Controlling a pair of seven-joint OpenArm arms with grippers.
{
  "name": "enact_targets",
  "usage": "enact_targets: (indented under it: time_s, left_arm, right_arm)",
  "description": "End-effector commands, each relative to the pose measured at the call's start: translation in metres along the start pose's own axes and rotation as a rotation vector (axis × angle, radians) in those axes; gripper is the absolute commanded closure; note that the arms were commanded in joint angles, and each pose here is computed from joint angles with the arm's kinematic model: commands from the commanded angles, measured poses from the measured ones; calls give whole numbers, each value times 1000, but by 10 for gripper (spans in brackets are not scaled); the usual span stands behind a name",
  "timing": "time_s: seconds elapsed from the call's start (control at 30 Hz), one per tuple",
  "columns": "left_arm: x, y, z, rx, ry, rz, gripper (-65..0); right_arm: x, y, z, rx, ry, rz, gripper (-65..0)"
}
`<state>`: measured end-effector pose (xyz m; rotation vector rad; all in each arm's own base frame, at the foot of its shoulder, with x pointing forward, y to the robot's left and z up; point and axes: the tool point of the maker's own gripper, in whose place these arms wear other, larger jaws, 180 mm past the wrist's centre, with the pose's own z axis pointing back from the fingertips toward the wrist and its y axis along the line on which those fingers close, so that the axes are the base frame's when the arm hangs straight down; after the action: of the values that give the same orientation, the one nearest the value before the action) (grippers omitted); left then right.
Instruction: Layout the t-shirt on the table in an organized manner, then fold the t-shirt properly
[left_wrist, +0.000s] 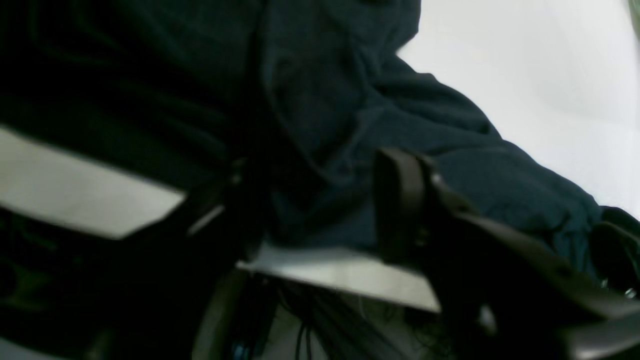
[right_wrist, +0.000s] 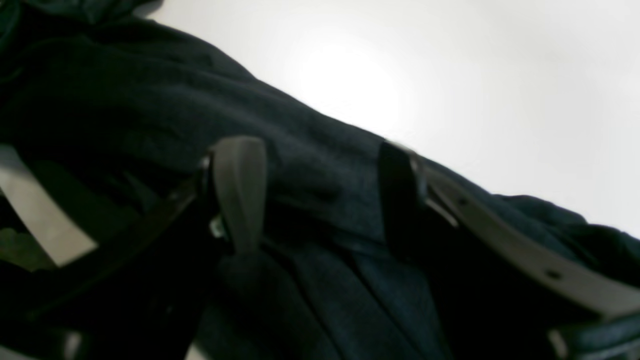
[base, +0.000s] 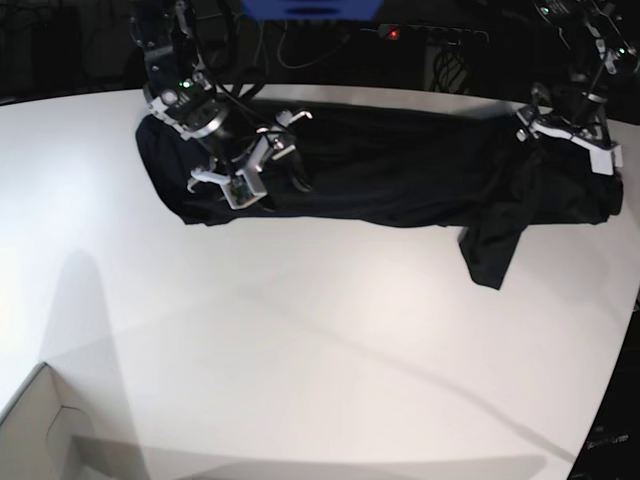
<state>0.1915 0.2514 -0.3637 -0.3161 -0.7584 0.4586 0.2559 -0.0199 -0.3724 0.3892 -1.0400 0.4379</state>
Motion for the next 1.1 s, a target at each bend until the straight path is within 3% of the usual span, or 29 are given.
enact_targets:
  time_s: [0.0,0.2,0.3,0.4,0.5,0.67,0.87,1.07]
  left_arm:
    - [16,-9,7,-32,-57,-23,-341]
    - [53,-24,25,-107,-186,-18,-346]
    - [90,-32,15,-129,-267,-23,-346]
    - [116,-27,-9,-83,-293,-18,-346]
    - [132,-17,-38,0,-267,-21,-347]
    - [132,-14,-91,69,-139,-33,-347]
    - [132,-30,-132,69,-145,-118,-347]
    - [102,-41,-165,63,-86,-208,-346]
  right_arm:
    - [14,-1,1,1,-52,-2,-362]
    - [12,-1,2,1,-47,-3,-362]
    - [12,-1,2,0,-46,-2,-362]
    - [9,0,4,2,-40,-6,-362]
    - [7,1,5,1,-35,-10,-362]
    - [7,0,5,-2,-35,-10,-362]
    - [5,-12,8,-36,-30,-17,-362]
    - [5,-17,9,-50,-30,-19,-362]
